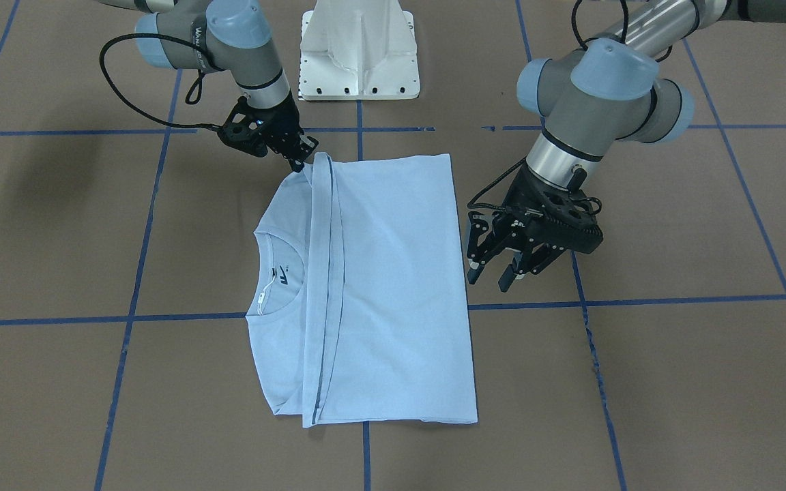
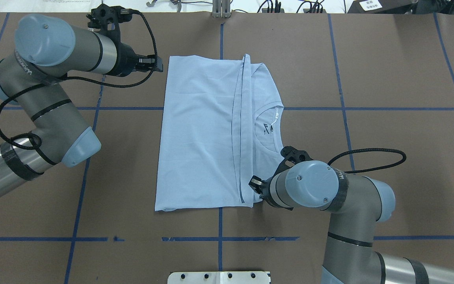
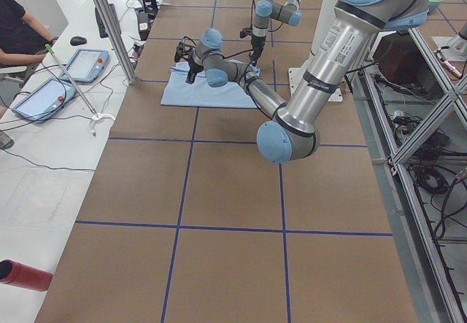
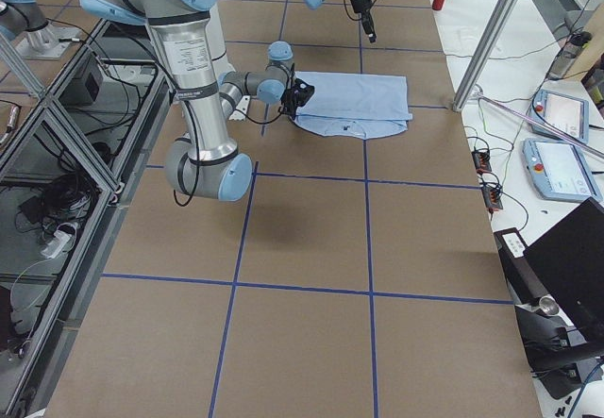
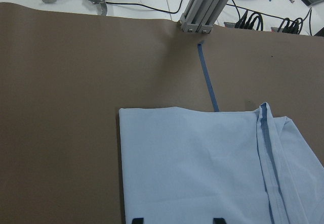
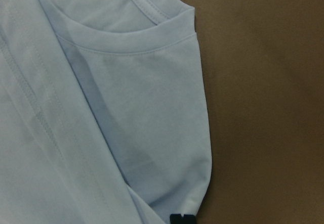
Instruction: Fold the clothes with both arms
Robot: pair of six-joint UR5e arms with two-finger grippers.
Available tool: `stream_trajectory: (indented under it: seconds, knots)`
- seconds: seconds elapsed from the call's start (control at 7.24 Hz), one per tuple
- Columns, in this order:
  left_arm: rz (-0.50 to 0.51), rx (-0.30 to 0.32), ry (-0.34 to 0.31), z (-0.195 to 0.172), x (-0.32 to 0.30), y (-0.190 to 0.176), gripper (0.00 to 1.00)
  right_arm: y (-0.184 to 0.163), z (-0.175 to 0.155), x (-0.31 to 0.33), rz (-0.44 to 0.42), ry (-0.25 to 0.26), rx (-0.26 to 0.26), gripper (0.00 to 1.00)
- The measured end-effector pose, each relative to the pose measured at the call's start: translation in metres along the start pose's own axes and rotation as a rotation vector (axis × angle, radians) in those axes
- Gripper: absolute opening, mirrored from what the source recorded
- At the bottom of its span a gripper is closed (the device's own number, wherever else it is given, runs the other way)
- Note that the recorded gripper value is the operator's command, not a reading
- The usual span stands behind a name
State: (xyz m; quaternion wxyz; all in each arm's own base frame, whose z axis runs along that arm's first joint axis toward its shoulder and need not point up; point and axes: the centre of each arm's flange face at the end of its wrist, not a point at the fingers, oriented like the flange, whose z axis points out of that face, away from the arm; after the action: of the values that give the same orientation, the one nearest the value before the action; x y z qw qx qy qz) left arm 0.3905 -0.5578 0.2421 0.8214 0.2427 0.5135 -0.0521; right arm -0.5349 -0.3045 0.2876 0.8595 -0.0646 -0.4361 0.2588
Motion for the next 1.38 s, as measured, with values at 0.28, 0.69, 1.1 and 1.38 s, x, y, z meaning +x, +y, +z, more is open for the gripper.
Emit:
stream_trajectory:
  seconds: [0.28,0.69,1.1,1.38]
  knots:
    - [-0.009,-0.001,0.0,0.001,0.001,0.001,0.55,-0.001,-0.013,0.003,-0.001,-0.019,-0.004,0.0]
    - [-0.033,0.003,0.004,-0.001,0.003,0.001,0.55,-0.001,-0.014,0.043,-0.012,-0.005,0.029,0.51]
    - [-0.045,0.005,0.007,-0.002,0.005,0.0,0.55,0.013,-0.018,0.046,-0.024,-0.014,0.014,0.53]
    - [-0.046,0.007,0.009,-0.004,0.005,0.0,0.55,0.021,-0.021,0.026,-0.065,-0.041,0.012,0.44]
